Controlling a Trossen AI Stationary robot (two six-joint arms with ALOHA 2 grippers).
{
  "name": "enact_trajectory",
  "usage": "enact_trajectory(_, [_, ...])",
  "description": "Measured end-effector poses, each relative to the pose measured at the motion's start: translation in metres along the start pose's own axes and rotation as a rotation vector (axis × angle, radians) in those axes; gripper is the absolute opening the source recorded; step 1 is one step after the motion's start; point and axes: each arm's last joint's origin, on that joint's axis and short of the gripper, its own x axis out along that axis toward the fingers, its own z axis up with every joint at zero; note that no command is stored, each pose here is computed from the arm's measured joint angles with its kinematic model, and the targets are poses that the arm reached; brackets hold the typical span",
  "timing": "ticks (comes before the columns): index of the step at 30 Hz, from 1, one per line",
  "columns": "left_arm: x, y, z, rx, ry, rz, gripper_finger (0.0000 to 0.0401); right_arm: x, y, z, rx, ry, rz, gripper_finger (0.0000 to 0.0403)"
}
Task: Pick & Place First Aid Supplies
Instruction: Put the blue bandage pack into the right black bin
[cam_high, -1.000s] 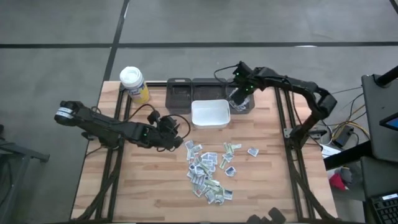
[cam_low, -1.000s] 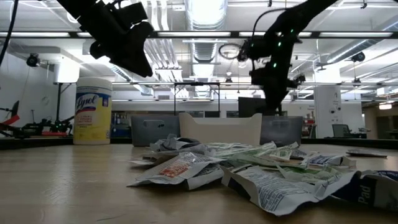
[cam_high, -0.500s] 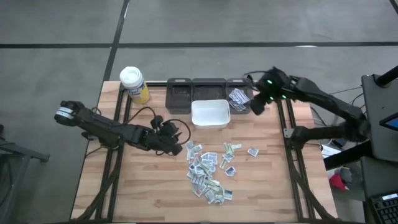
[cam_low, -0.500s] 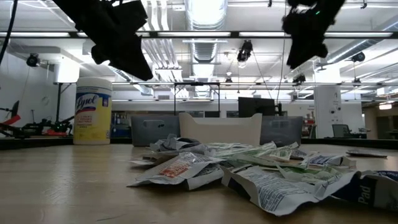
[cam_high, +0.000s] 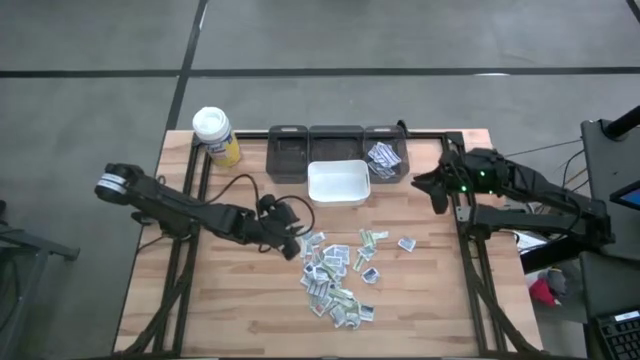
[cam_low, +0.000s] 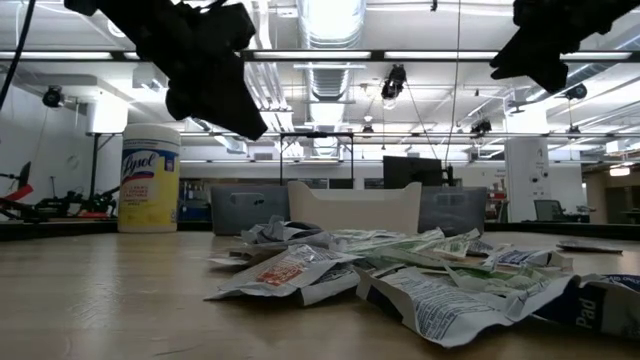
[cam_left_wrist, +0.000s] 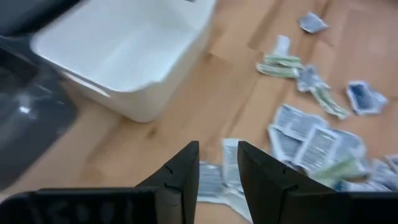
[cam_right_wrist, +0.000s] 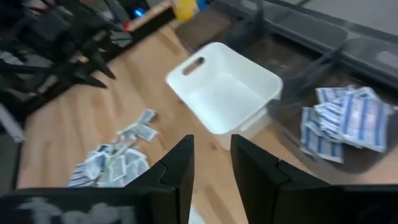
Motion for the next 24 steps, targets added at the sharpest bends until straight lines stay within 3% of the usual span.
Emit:
enact_trajectory(11, [0.002,-0.031,-0.009,-0.03,0.111,-0.356,0.0112,0.009,-0.006,-0.023,0.004,-0.056,0.068,0.0091])
enact_trajectory(15, [-0.01,-0.055,-0.005,0.033,0.149,-0.491,0.0112,0.012,-0.007,-0.025,0.003,-0.065,0.072,0.0096])
enact_trajectory(19, [-0.015,-0.076,-0.005,0.144,0.208,-0.493,0.0112,0.013,-0.007,-0.025,0.002,-0.065,0.072,0.0097])
enact_trajectory(24, [-0.004,-0.096,-0.007,0.332,0.353,-0.401,0.0112,0.013,-0.007,-0.025,-0.008,-0.065,0.071,0.0091])
